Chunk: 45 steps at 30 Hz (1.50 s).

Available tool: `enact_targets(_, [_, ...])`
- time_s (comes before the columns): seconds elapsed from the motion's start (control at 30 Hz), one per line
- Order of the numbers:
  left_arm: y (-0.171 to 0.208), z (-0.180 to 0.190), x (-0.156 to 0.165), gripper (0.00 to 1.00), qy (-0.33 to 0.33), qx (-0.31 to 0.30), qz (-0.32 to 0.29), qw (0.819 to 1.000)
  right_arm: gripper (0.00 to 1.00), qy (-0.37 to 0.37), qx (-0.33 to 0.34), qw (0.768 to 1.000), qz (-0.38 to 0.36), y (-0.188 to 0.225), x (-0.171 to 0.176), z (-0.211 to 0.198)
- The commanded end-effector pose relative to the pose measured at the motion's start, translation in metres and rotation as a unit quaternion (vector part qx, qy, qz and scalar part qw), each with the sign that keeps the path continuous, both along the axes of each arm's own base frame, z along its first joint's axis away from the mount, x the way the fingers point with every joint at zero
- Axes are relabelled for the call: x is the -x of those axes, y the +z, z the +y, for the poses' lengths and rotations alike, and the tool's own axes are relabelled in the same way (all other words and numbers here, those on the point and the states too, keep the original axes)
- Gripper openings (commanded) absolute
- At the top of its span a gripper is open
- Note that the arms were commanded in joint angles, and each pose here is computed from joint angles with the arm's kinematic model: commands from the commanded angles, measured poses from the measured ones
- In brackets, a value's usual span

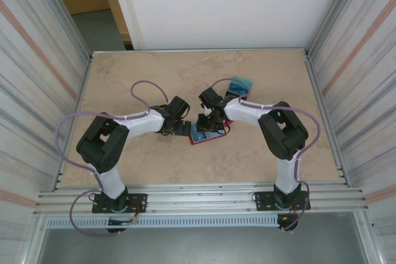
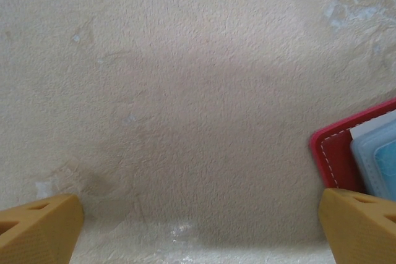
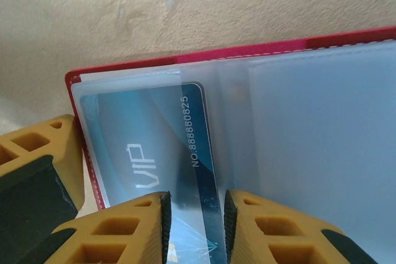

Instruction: Take the credit cards out of the card holder

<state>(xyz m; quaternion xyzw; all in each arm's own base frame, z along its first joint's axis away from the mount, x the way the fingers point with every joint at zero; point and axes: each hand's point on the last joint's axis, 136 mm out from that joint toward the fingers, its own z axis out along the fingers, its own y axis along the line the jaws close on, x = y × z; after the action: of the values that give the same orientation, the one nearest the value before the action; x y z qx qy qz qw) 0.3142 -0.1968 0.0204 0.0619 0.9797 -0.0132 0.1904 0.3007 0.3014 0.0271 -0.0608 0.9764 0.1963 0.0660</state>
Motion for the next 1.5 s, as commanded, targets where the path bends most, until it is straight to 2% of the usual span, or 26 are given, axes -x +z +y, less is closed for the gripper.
enact_targets(0.0, [-0.006, 0.006, 0.006, 0.99, 0.008, -0.022, 0.017, 1.000, 0.33, 0.014, -0.005, 1.000, 0.002, -0.001, -0.003, 0.006])
enact_targets(0.33, [-0.005, 0.005, 0.004, 0.99, 0.006, -0.024, 0.017, 1.000, 0.35, 0.006, 0.002, 1.000, 0.028, -0.016, 0.001, -0.001])
enact_targets(0.67, [-0.002, 0.006, 0.003, 0.99, 0.008, -0.028, 0.013, 0.999, 0.35, 0.013, 0.019, 1.000, 0.008, -0.002, -0.001, -0.006])
enact_targets(0.97, [0.003, 0.002, 0.000, 0.99, 0.006, -0.020, 0.010, 1.000, 0.38, 0.014, 0.032, 0.999, 0.026, -0.017, 0.007, -0.007])
enact_targets(1.23, [0.005, 0.000, -0.002, 0.99, 0.004, -0.021, 0.009, 1.000, 0.34, 0.030, -0.062, 0.997, 0.030, 0.003, 0.007, 0.020])
enact_targets(1.47, [-0.002, 0.010, 0.005, 0.99, 0.009, -0.047, 0.027, 0.999, 0.30, 0.020, -0.158, 0.987, 0.033, 0.027, 0.000, 0.031])
